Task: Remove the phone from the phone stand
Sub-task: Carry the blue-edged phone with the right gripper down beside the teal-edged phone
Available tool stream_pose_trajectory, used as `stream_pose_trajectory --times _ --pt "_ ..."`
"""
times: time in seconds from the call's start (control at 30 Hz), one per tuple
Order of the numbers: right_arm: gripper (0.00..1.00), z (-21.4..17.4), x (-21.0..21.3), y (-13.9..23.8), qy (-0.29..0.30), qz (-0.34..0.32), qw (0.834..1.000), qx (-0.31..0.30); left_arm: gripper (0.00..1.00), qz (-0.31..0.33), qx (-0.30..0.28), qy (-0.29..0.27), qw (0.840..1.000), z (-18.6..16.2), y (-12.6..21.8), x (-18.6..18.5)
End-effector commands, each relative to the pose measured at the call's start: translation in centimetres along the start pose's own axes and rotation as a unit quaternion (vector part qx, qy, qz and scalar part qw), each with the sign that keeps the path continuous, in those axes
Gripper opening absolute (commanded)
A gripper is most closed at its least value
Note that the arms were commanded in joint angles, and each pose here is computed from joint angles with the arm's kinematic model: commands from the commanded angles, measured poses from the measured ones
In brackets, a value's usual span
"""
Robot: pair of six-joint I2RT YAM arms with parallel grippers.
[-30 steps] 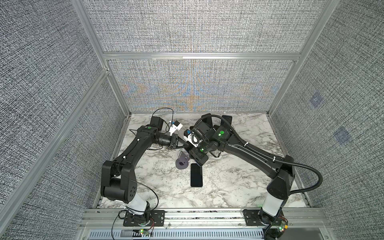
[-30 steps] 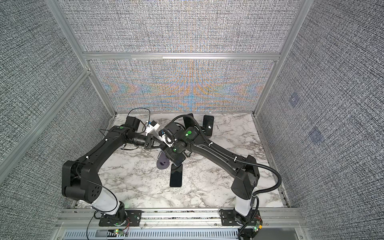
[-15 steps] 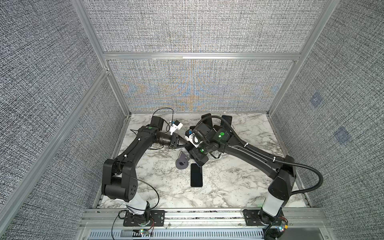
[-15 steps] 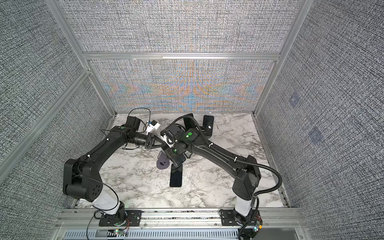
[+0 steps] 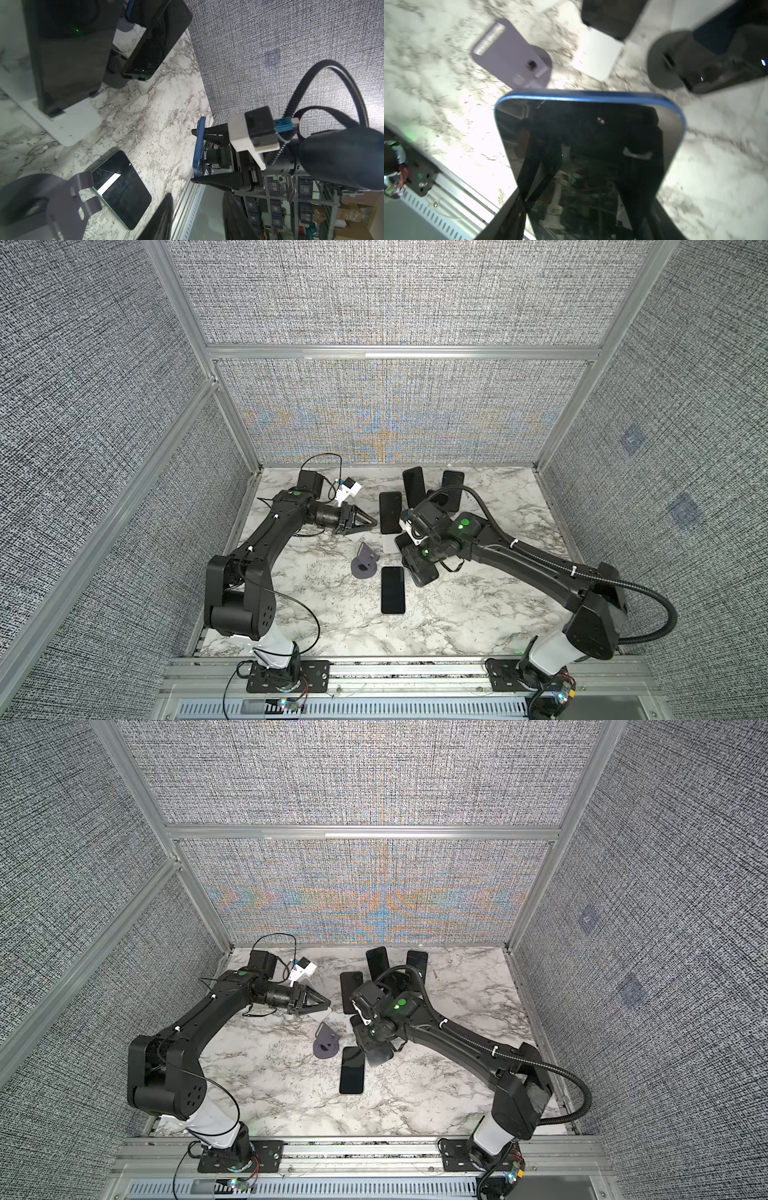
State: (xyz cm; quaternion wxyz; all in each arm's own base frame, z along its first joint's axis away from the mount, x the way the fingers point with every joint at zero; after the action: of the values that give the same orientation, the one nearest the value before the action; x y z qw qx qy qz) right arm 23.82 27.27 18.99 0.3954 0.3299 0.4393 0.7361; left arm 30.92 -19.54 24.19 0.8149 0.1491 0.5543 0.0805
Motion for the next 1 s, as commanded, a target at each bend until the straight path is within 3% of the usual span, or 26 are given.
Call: stream_pose_trajectory --times 0.0,0.17,0.33,0.97 --pt "0.34 -1.2 -1.1 0.1 -0.112 -0.018 0.994 -0.007 0.41 0.036 -0.012 -0.015 0.999 1.1 0.8 0.4" --pt "0.31 -4.9 -2.5 -1.1 -0.226 -0.046 0.973 0.026 0.42 0.091 -0.033 -0.034 0.995 3.3 2.0 0.8" --pt "0.3 -6.8 -1.9 -3.0 -0.263 -0.048 0.961 0.071 0.42 0.117 -0.038 -0.042 0.991 3.5 2.3 1.8" --pt "0.3 -6.1 0.3 -9.2 -0.231 -0.039 0.962 0.137 0.43 0.131 -0.025 -0.031 0.991 1.5 2.1 3.4"
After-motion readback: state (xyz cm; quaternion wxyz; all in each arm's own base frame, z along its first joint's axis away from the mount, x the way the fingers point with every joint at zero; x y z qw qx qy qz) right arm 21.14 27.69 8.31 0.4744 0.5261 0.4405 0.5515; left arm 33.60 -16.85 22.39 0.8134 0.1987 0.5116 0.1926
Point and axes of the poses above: each gripper's point midway between its finger pads, its own y axis back along the fingers, its own x axis along the line the jaws close on, z = x × y, the point moved 3 cm from there along y, back along the fingers, and after that the axes turned 1 degree about -y, right-handed, at the moved point
